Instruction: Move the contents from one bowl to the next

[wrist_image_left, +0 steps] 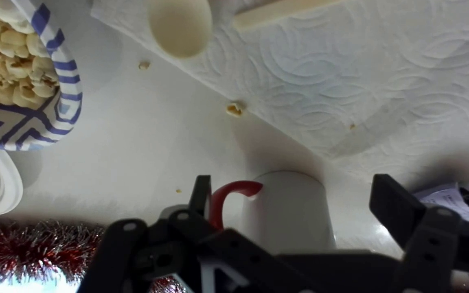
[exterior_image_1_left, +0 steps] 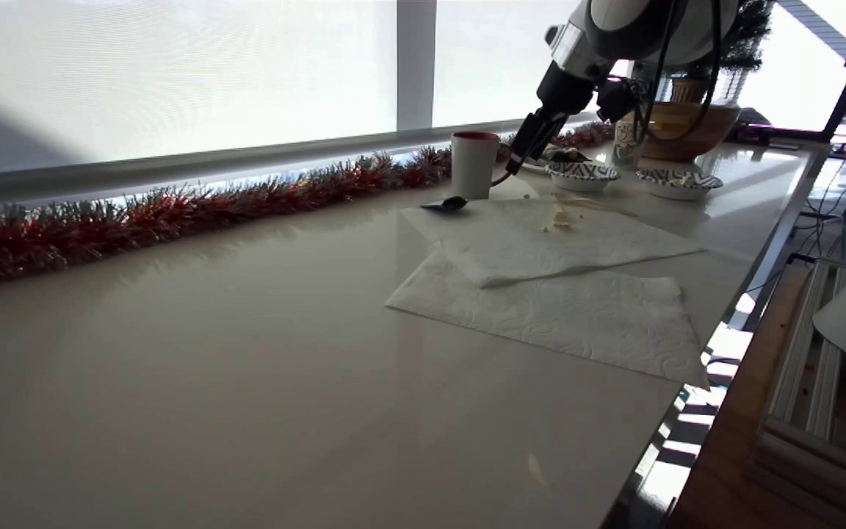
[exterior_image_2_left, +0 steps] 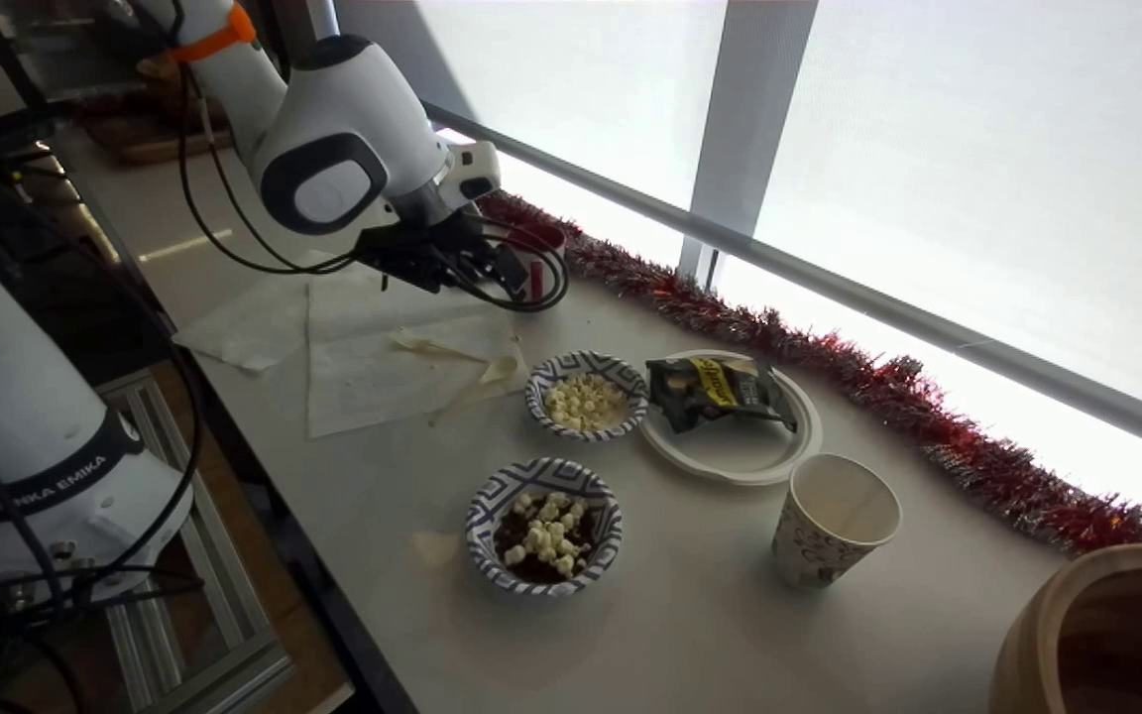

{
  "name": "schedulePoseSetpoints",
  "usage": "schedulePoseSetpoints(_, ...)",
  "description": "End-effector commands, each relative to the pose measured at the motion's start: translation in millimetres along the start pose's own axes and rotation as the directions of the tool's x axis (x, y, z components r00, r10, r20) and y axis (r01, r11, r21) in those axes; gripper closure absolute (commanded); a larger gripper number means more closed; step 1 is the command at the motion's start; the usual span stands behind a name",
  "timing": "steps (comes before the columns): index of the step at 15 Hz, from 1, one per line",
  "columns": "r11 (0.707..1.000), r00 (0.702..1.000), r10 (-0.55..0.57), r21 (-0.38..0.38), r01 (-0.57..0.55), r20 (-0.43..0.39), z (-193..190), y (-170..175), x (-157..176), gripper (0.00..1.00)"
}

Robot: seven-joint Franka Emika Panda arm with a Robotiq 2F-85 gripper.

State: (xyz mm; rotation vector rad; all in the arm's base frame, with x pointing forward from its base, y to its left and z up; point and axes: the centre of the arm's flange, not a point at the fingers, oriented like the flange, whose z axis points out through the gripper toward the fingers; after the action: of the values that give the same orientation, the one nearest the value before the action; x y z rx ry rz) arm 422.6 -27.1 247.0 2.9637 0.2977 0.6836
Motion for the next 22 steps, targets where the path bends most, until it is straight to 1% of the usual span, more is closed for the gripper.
schedulePoseSetpoints(1,0.999,1.0,-0.031,0.036,0.031,-0.002,-26,0,-69,0.0)
schedulePoseSetpoints(6,0.997,0.997,-0.066,0.046,0.064,0.05,-22,5,-71,0.0)
schedulePoseSetpoints(10,0.998,0.995,-0.024,0.058,0.019,0.093,-21,14,-78,0.0)
schedulePoseSetpoints(16,0.998,0.992,0.012,0.062,-0.02,0.124,-18,22,-86,0.0)
schedulePoseSetpoints(19,0.995,0.983,0.049,0.073,-0.063,0.178,-14,29,-93,0.0)
schedulePoseSetpoints(22,0.992,0.975,0.094,0.069,-0.11,0.202,-15,40,-101,0.0)
